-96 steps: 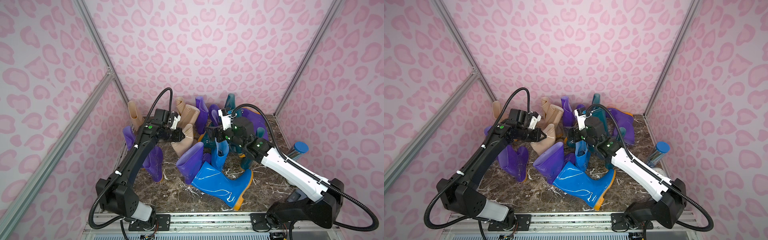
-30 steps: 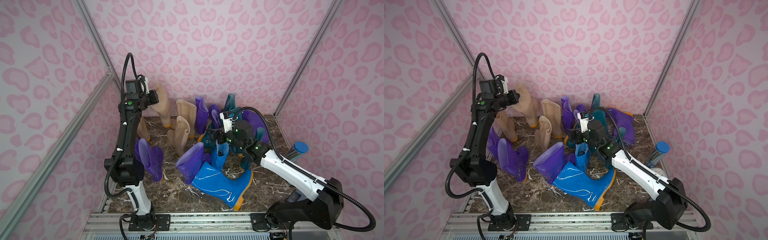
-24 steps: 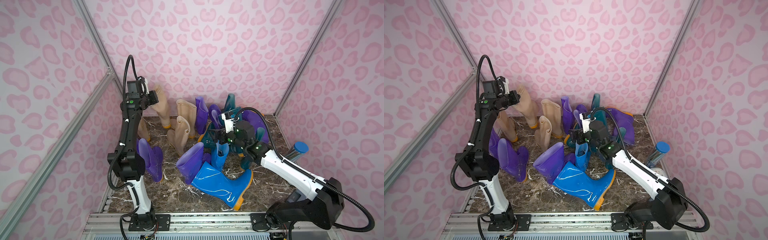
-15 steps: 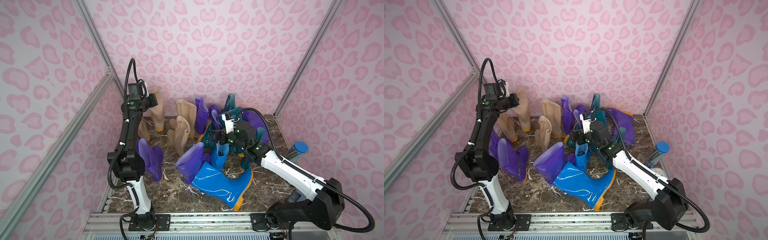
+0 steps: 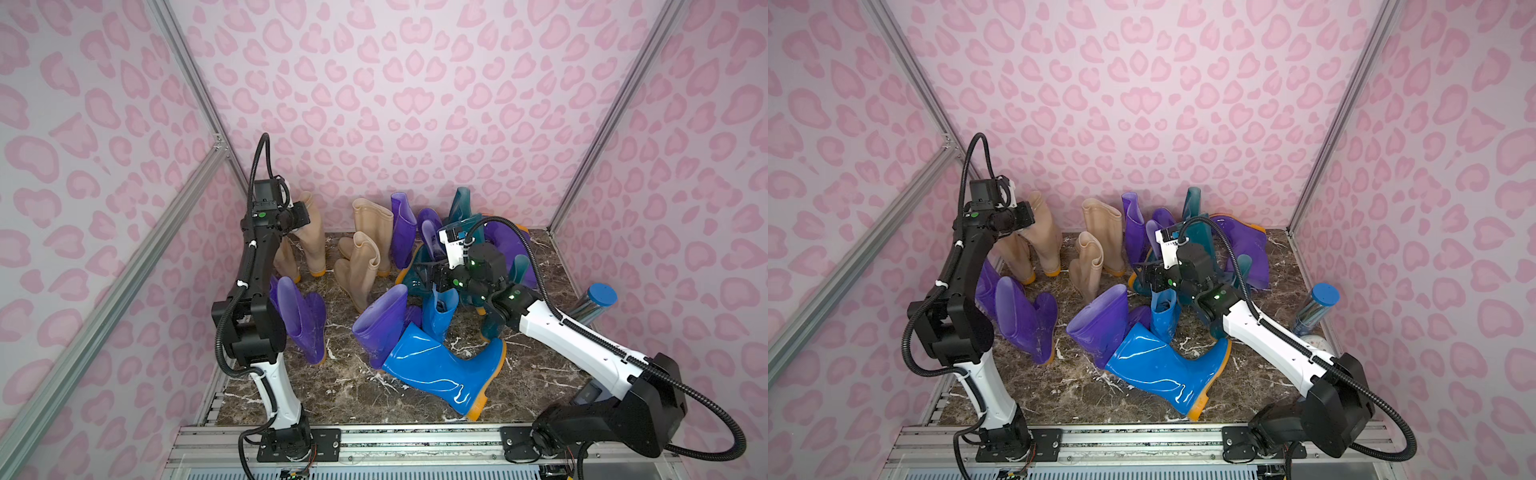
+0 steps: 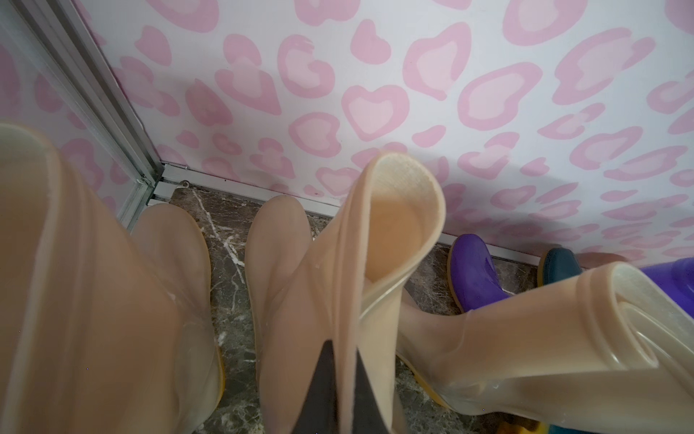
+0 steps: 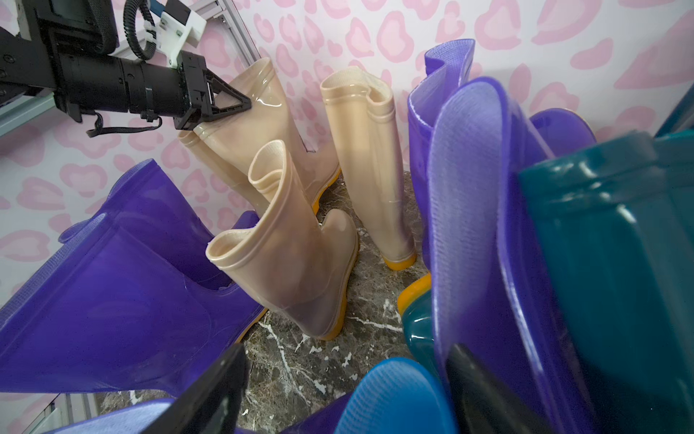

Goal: Match and arrange rain boots in pairs
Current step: Pair a pair of rain boots at the corner of the board.

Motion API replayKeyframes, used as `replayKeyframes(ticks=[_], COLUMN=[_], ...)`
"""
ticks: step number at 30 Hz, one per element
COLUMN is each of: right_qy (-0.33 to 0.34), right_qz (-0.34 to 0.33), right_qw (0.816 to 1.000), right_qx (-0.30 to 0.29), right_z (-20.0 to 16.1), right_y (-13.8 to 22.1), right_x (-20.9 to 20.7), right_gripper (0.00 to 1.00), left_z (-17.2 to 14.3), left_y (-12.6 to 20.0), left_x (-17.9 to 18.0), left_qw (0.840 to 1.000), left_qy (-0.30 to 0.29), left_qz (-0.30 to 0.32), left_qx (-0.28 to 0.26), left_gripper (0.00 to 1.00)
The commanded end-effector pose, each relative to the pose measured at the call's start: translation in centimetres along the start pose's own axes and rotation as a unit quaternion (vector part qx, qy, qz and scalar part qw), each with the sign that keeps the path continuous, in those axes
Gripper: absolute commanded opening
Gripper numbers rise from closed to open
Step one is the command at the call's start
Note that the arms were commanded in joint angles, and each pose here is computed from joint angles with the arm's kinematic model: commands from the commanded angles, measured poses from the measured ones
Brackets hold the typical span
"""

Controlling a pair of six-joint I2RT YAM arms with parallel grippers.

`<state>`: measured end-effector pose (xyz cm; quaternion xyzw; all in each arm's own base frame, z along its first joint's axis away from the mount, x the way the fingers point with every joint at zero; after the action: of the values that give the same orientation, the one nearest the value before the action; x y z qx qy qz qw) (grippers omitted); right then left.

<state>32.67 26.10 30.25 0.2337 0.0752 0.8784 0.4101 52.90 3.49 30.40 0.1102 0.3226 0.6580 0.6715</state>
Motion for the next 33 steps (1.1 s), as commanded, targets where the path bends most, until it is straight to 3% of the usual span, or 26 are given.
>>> replayKeyframes(ticks=[1,9,12,14,17,18,20,25,30,33], right_qy=[0.0,0.004,0.006,0.007,0.009,0.009,0.01,0.013,0.018,0.022], right_qz=[0.003,0.007,0.007,0.008,0.009,0.008,0.009,0.009,0.01,0.013], right_qw=[1.0,1.0,1.0,1.0,1.0,1.0,1.0,1.0,1.0,1.0], right_qx=[-0.002,-0.004,-0.004,-0.005,-0.007,-0.008,-0.009,-0.011,-0.013,-0.01], right_z=[0.1,0.7,0.8,0.9,0.9,1.0,1.1,1.4,1.5,1.6], right_y=[-0.1,-0.5,-0.5,-0.5,-0.4,-0.4,-0.2,0.1,0.2,0.0], right_x=[0.2,0.7,0.8,0.9,1.1,1.1,1.2,1.7,2.2,2.7], right_gripper=[0.85,0.85,0.85,0.85,0.85,0.85,0.85,0.85,0.85,0.85], left_z=[2.4,0.8,0.8,0.9,1.0,0.9,0.9,2.2,3.8,5.0], left_y=[0.4,-0.7,-0.4,0.0,0.7,0.8,1.1,3.7,7.0,9.2], left_x=[-1.0,-0.5,-0.2,0.1,0.2,0.1,0.4,-1.2,-3.1,-2.3], left_qw=[0.997,0.998,0.998,0.998,0.998,0.998,0.999,0.996,0.992,0.996], left_qy=[-0.028,-0.018,-0.019,-0.009,-0.008,-0.012,-0.009,-0.001,0.002,-0.005], left_qz=[-0.034,-0.052,-0.055,-0.055,-0.061,-0.063,-0.051,-0.081,-0.117,-0.059], left_qx=[-0.057,-0.02,-0.017,-0.016,-0.014,-0.013,-0.012,-0.03,-0.046,-0.064], left_gripper=[0.02,0.02,0.1,0.21,0.26,0.32,0.51,0.71,0.74,0.76])
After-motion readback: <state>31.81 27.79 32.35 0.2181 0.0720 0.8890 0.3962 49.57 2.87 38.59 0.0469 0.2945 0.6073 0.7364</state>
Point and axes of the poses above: each gripper's point midway between its finger pads, its own y axis back along the fingers, its own x axis along the line the jaws close on, z = x × y, the point moved 4 cm from there along y, back along the fingers
